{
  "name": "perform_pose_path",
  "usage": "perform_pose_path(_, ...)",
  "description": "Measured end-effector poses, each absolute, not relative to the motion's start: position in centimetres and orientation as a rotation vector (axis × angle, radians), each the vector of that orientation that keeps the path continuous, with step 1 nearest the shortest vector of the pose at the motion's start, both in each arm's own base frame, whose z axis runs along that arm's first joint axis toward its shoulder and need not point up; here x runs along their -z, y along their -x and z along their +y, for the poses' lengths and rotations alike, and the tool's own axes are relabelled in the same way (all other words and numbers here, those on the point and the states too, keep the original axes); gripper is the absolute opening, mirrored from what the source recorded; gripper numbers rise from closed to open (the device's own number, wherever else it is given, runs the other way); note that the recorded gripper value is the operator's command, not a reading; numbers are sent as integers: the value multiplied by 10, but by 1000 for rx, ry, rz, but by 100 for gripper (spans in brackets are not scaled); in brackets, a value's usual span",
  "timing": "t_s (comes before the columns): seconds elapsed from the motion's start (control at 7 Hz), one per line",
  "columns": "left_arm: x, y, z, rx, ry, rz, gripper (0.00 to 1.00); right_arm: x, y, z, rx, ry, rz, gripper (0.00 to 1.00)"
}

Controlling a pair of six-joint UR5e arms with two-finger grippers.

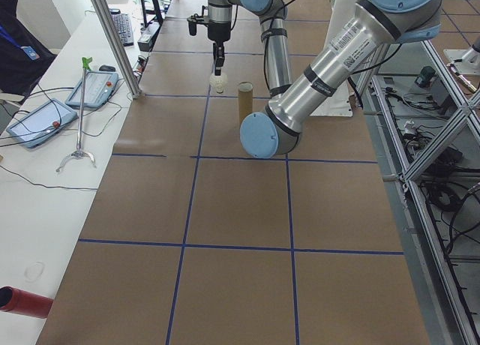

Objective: Collect badminton balls into bucket

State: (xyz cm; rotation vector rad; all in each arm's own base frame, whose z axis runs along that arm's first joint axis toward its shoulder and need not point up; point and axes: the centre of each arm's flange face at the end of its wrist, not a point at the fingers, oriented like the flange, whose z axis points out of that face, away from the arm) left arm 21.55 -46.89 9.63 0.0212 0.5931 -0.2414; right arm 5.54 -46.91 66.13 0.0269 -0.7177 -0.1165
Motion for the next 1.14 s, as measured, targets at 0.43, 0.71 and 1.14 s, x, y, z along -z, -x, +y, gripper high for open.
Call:
perform_pose_path(0.43,-43,-308,-440,341,30,551,0,-661,-55,-469,117,-27,-717,100)
perform_pose_path(0.71,-30,-359,-427,381,55,502,0,-661,-55,-469,117,-27,-718,100)
perform_pose_path(1.14,-44,-384,-421,385,73,455,0,-661,-55,-469,117,-27,-718,100)
